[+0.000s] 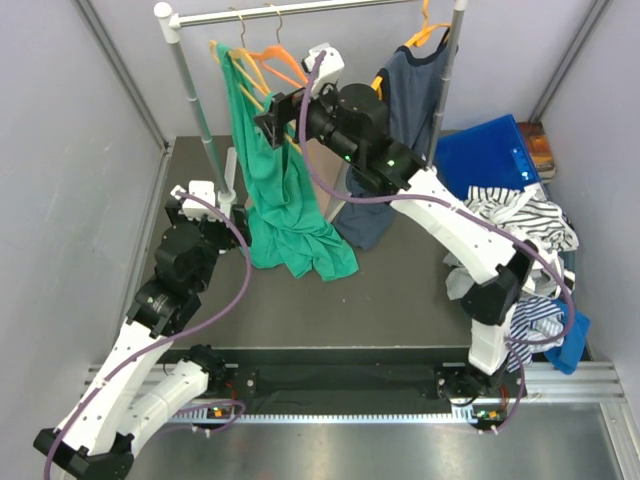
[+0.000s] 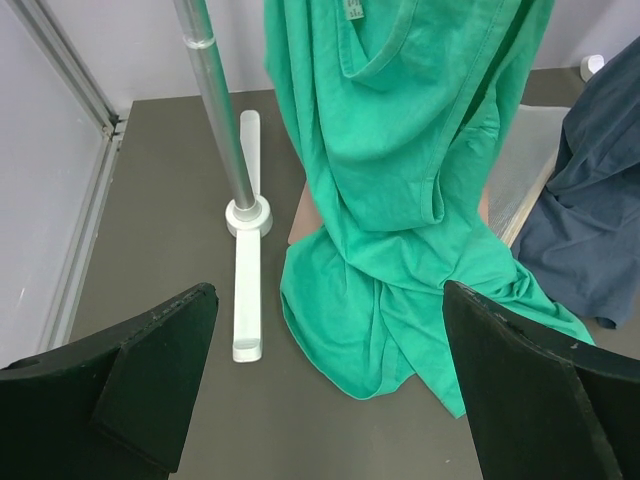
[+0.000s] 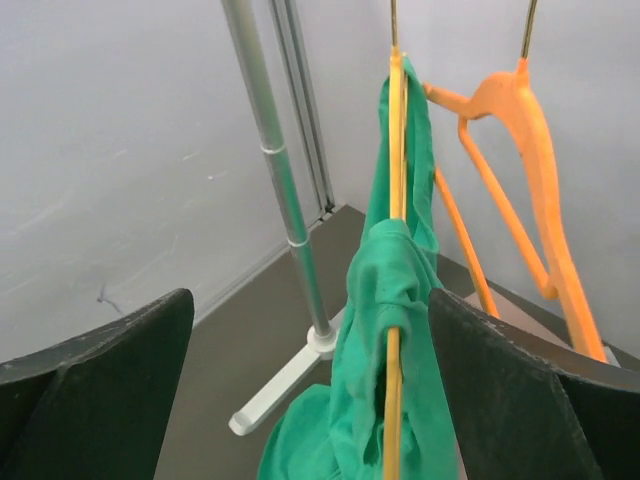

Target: Place the tank top on the hanger

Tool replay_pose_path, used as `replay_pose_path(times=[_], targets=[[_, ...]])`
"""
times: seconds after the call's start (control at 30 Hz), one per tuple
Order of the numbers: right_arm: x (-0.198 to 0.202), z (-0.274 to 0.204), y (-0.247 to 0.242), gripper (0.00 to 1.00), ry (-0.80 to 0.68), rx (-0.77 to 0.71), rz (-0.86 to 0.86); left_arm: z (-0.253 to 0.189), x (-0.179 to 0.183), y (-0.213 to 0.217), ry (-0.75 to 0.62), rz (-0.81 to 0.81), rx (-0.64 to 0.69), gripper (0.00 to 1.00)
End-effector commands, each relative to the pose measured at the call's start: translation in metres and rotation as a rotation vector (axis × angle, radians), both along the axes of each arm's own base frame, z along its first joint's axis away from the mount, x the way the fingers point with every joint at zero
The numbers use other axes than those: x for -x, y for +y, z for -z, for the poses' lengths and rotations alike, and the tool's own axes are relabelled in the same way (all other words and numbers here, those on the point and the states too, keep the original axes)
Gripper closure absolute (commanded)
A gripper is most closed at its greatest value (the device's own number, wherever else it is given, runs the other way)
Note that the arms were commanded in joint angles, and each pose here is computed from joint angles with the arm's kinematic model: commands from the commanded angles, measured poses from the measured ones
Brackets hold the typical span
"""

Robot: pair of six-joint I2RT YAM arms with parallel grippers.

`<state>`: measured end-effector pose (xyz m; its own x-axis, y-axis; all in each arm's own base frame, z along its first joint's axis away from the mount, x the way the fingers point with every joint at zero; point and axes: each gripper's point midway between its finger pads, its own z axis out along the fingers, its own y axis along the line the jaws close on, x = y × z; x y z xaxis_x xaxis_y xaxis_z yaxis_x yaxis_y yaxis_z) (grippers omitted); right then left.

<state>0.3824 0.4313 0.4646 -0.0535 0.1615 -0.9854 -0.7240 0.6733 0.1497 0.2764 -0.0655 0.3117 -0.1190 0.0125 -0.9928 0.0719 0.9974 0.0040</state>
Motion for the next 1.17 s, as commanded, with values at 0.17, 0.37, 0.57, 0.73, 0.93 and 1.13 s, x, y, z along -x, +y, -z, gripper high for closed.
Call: replay_pose_path(times=[0.17, 0.37, 0.57, 0.73, 0.93, 1.13], targets=[[0.082, -0.074, -0.061, 0.0, -0.197, -0.059, 0.004, -0.017, 0.002, 0.01, -0.076, -0.055, 0.065, 0.01], [0.096, -0.006, -0.126, 0.0, -0.102, 0.031, 0.124, -0.009, -0.001, 0.017, -0.047, -0.115, 0.109, 0.01], [0.085, 0.103, -0.232, 0.0, 0.126, -0.014, 0.281, 0.007, -0.014, 0.015, 0.023, -0.099, 0.135, 0.01], [0.079, 0.175, -0.307, 0.0, 0.234, -0.009, 0.469, 0.003, -0.015, 0.02, 0.007, -0.109, 0.092, 0.01], [0.081, 0.206, -0.329, 0.0, 0.251, -0.037, 0.536, -0.01, -0.01, 0.022, -0.05, -0.099, 0.106, 0.01], [0.078, 0.2, -0.329, 0.0, 0.211, -0.048, 0.535, -0.015, -0.008, 0.025, -0.067, -0.114, 0.114, 0.01]])
